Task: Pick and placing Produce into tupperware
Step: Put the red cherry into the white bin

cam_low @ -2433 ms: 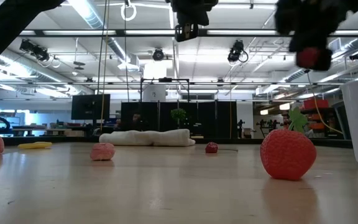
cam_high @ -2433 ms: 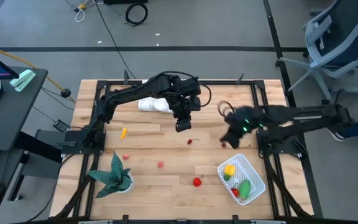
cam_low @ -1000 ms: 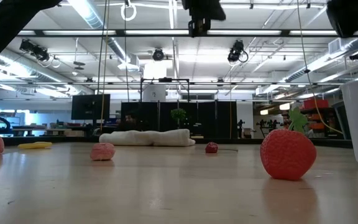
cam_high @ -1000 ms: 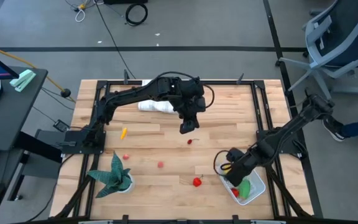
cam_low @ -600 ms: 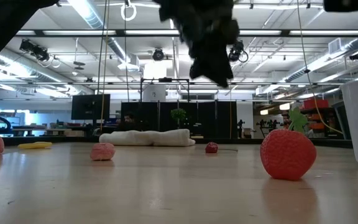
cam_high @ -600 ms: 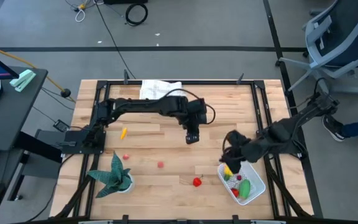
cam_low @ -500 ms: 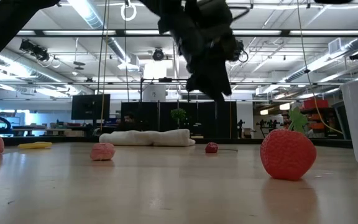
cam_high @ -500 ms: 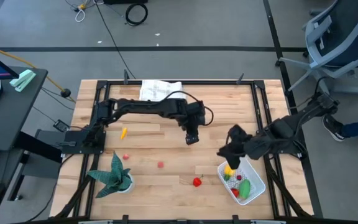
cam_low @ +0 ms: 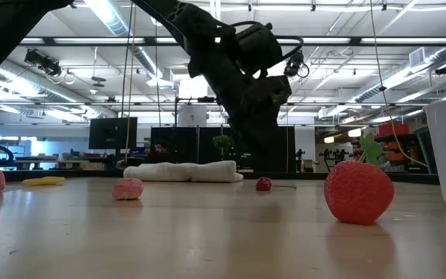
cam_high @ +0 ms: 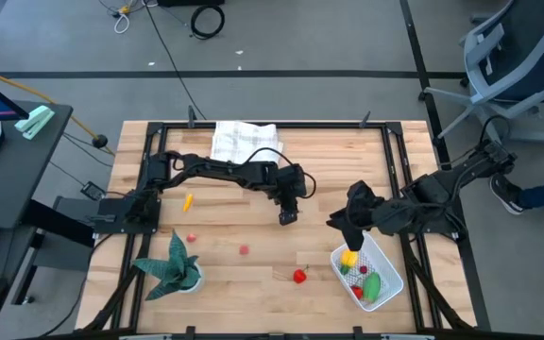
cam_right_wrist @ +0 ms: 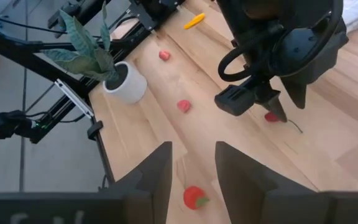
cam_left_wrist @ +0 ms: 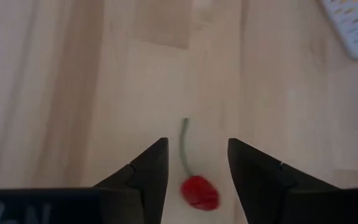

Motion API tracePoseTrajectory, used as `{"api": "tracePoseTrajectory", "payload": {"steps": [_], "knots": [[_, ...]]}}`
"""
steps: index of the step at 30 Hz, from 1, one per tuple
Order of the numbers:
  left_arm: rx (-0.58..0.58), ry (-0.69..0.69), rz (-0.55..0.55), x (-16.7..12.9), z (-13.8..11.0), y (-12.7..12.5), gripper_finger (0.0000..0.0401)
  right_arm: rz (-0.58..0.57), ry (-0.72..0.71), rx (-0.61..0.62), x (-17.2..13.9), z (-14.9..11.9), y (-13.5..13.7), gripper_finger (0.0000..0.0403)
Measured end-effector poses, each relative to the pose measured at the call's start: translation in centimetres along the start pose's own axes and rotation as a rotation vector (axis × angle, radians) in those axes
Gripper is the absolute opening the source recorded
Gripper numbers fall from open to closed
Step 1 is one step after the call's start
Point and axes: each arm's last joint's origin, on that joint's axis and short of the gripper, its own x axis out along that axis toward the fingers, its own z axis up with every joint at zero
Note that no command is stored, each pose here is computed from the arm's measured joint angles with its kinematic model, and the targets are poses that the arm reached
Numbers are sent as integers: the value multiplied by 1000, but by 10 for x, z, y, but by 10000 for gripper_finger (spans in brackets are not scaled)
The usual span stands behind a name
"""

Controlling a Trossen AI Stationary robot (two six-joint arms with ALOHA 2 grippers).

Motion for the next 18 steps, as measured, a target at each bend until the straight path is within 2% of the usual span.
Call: {"api": "tracePoseTrajectory", "payload": {"steps": [4, 10, 18], "knots": [[43, 0, 63, 2, -3, 2, 167, -1, 0, -2, 0, 0, 0, 130], [61, -3, 65, 3, -2, 1, 167, -1, 0, -2, 0, 0, 0, 130], [35, 35, 60, 29, -15, -2, 166, -6, 3, -5, 1, -1, -1, 128]]}}
